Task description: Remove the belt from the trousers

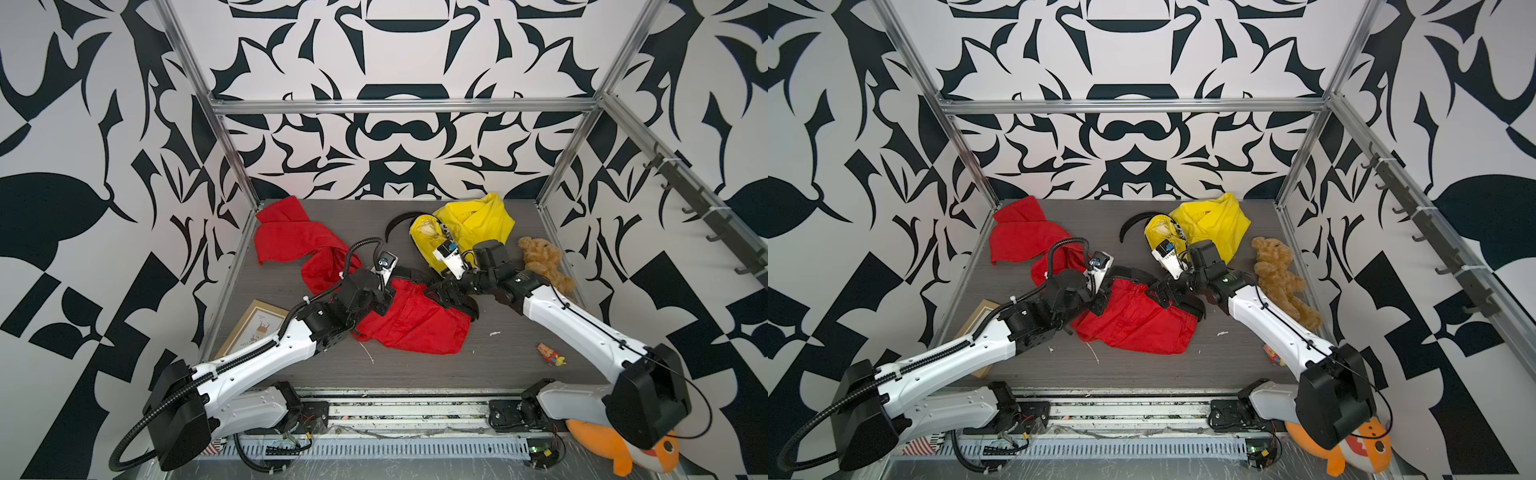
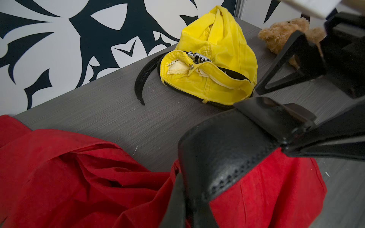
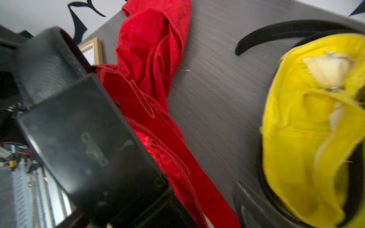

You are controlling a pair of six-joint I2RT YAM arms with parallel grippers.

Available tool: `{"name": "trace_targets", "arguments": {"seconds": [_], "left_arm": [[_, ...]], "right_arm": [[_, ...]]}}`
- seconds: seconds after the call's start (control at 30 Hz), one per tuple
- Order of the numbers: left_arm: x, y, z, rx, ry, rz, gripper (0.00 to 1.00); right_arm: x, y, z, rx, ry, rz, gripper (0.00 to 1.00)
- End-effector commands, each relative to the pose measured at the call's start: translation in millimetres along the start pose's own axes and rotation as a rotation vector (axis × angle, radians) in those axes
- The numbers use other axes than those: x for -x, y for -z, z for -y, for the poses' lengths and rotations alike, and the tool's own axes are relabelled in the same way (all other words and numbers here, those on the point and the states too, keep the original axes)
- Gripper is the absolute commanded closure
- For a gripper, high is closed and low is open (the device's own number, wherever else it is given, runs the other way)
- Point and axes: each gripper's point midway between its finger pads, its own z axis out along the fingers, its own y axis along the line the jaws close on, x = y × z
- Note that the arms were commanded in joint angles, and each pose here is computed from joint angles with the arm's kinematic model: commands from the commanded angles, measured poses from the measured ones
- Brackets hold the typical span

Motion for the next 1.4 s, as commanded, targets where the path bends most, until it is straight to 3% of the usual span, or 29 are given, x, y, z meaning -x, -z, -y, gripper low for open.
{"name": "trace_targets", "arguments": {"seconds": [0.0,0.17,0.4,0.63,0.93,1.03,1.37], "left_arm": [[20,9,3,-0.021,0.060,0.029,1.00],[29,18,8,-0.065,0.082,0.059,1.00],[39,21,11,-0.080,0.071,0.060,1.00],[43,23,10,-0.083,0.083,0.070,1.00],[43,23,11,-0.084,0.094,0.071,1.00],[42,22,10,-0.083,0.095,0.067,1.00],[9,8,-8,0.007,0.108,-0.020,1.00]], "right_arm": [[16,35,2,-0.110,0.002,-0.007,0.02],[29,43,-29,-0.145,0.201,-0.037,0.02],[51,22,-69,-0.080,0.452,-0.072,0.02],[65,8,-65,-0.149,0.466,-0.022,0.07],[59,-13,-72,-0.086,0.390,0.052,0.17],[58,-16,-72,-0.085,0.378,0.062,0.28],[54,5,-83,-0.042,0.398,0.108,0.94]]}}
